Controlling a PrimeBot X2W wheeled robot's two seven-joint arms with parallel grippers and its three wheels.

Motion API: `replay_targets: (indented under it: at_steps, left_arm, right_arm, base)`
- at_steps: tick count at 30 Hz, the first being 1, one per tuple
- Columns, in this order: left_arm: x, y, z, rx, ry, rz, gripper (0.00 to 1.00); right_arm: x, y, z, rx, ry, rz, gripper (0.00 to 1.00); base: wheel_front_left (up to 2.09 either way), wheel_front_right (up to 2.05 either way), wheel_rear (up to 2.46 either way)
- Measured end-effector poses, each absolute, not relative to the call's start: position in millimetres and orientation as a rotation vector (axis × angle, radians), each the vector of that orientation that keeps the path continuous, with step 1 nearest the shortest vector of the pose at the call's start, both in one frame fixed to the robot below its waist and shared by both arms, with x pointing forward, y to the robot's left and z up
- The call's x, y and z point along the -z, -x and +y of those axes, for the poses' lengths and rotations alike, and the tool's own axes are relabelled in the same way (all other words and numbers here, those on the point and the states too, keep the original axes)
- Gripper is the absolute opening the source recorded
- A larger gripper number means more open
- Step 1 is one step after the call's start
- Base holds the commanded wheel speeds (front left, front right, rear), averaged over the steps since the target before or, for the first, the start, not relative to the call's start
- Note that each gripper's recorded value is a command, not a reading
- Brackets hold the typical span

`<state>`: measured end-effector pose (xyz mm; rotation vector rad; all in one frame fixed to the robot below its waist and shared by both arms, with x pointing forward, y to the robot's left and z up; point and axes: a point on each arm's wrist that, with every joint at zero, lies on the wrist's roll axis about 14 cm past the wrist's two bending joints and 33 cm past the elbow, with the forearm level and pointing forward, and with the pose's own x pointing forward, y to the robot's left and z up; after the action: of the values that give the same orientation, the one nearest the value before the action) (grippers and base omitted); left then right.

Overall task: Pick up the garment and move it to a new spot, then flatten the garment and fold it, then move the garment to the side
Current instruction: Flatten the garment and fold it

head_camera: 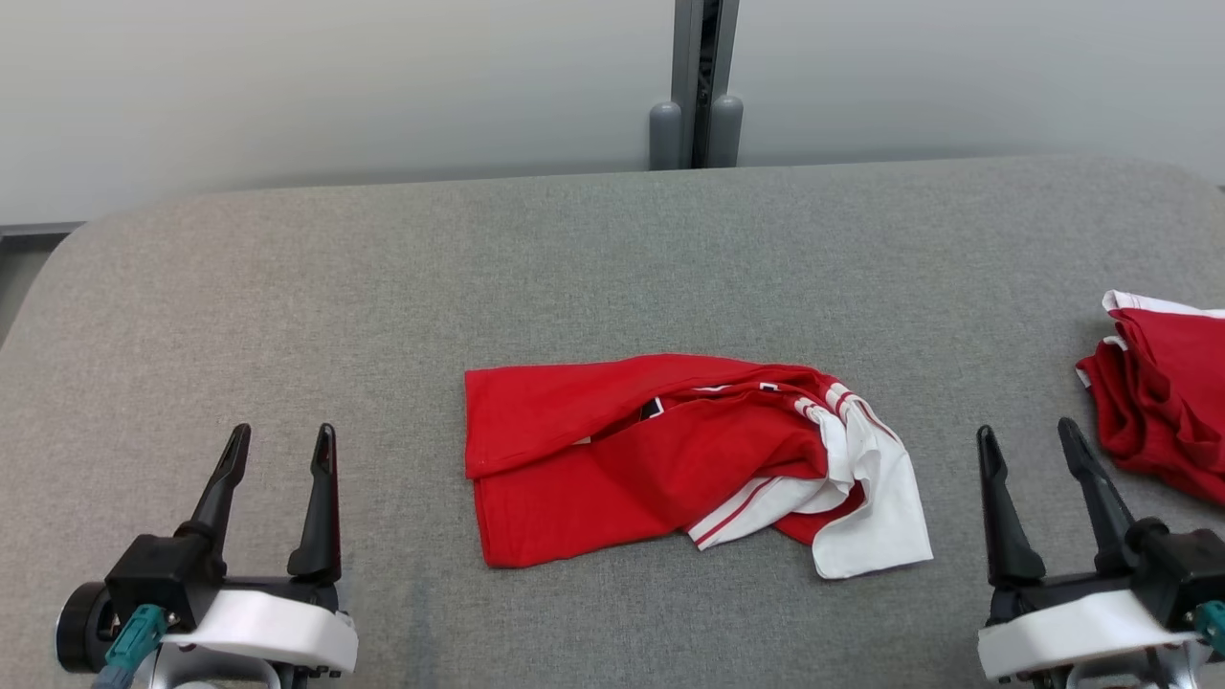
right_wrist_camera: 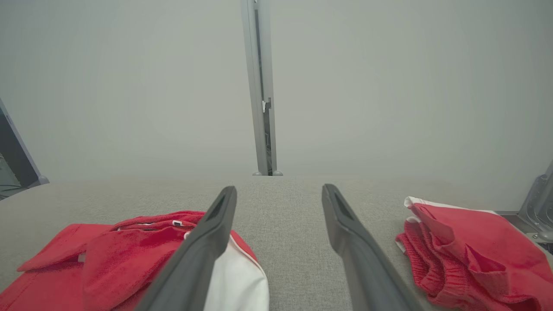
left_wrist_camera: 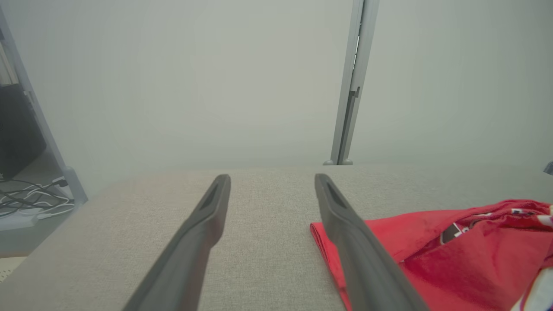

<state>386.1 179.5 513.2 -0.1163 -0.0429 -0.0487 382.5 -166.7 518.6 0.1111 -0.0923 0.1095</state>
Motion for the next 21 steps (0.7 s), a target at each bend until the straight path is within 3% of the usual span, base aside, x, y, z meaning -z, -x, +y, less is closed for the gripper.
replay_targets:
  at_steps: [9, 21]
  left_arm:
    - [-524.1, -362.7, 191.8, 0.004, 0.105, -0.066, 1.0]
    - [-527.7, -358.8, 193.9, -0.004, 0.107, -0.066, 1.0]
  right_arm:
    - [-521.7, -353.2, -152.8, -0.143, -0.12, -0.08, 1.0]
    - [-522.5, -350.3, -148.6, -0.153, -0.159, -0.074, 1.0]
  base:
    - [0.0, 0.0, 0.0]
    - [0.0, 0.0, 0.0]
